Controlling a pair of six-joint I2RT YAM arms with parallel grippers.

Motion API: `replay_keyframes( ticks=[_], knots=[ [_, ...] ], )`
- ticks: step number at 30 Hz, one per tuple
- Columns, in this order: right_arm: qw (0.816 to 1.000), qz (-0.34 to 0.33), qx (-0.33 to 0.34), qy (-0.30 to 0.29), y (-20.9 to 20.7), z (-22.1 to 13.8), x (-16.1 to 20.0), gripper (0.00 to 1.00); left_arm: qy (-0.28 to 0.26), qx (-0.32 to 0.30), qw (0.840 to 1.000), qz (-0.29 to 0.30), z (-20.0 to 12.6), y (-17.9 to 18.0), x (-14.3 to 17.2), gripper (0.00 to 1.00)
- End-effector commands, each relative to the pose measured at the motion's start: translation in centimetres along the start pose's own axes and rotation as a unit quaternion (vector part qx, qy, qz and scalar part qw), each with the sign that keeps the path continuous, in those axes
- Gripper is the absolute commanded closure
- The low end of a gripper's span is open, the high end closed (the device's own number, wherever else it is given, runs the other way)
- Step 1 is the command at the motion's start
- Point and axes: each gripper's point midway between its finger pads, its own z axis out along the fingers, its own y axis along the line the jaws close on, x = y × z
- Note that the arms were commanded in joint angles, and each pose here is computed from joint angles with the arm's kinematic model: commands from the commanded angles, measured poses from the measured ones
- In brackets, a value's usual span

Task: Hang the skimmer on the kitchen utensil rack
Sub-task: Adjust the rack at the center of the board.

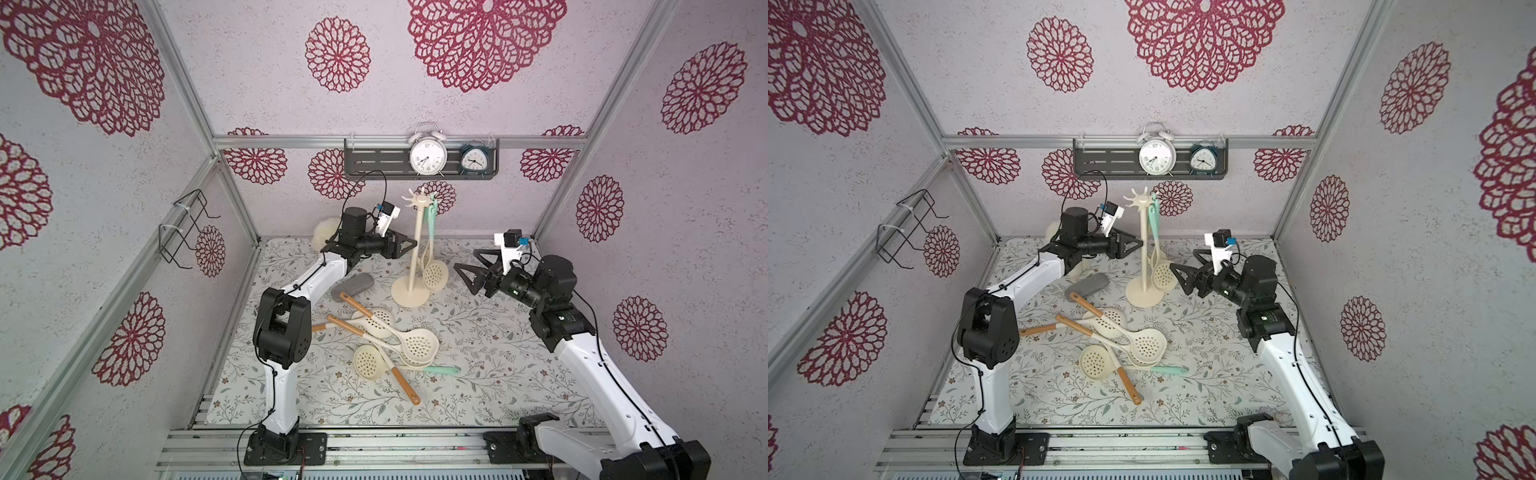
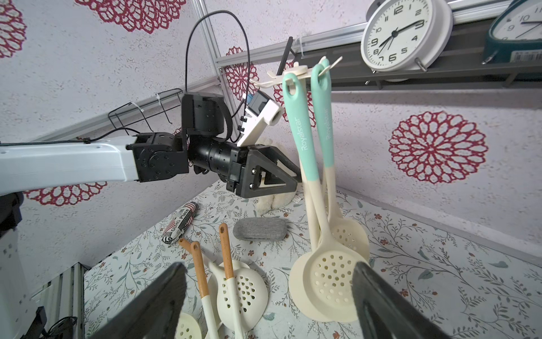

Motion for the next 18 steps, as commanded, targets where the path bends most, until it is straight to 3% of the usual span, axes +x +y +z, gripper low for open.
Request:
replay_keyframes(
  ticks=[1,13,18],
  knots=[
    [0.999,-0.025,-0.009,-0.024,0.7,-0.4,-2.1,0.10,-0.002,0.025,1.000,0.005,0.3,-0.6,-0.7,0.44],
    [1.000,-0.017,-0.006,-0.018,0.6,-0.6,-1.4,0.11,-0.006,0.053,0.999,-0.004,2.2,-0.9,-1.2,0.63],
    [1.000,-0.015,-0.004,-0.017,0.7,-0.8,-1.2,0.11,-0.007,0.057,0.998,-0.004,2.7,-1.2,-1.4,0.67]
  ],
)
